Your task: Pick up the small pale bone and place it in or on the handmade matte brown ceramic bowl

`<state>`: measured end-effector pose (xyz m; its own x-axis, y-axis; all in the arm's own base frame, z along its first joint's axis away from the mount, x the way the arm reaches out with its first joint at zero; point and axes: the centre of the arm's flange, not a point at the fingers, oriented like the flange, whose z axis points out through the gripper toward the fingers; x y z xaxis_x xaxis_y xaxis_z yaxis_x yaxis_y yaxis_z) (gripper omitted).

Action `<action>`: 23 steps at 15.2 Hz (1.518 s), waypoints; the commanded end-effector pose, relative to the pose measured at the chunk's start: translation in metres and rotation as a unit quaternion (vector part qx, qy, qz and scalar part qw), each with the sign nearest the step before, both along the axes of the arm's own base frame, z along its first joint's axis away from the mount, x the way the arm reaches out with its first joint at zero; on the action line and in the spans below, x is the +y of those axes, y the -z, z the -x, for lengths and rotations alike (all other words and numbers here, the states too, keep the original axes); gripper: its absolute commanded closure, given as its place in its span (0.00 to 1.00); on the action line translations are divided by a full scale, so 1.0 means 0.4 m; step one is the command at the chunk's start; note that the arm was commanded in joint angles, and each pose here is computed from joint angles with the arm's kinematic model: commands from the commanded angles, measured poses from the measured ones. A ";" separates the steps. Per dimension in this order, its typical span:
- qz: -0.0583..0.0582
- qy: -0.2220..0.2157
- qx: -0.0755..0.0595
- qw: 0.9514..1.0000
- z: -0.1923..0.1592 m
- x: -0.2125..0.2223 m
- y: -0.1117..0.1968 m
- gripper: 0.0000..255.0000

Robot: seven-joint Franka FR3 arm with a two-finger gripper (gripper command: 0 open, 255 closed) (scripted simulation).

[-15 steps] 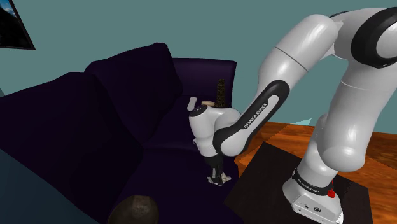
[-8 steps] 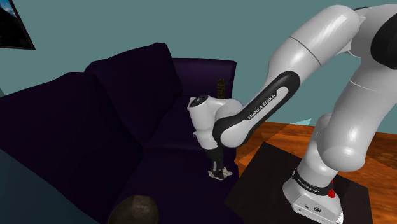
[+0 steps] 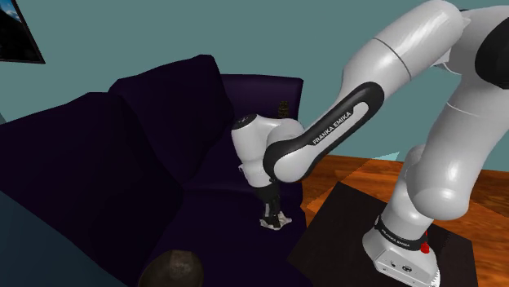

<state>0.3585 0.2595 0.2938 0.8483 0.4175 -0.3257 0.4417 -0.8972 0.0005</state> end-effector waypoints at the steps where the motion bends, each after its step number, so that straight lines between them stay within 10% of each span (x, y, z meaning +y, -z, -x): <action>1: 0.000 0.001 0.000 1.000 -0.026 0.052 -0.003 1.00; 23: 0.000 0.001 0.000 1.000 -0.357 0.722 0.000 1.00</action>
<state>0.4945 0.5326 0.2961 0.8475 0.4209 -0.3232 0.4442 -0.8959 -0.0021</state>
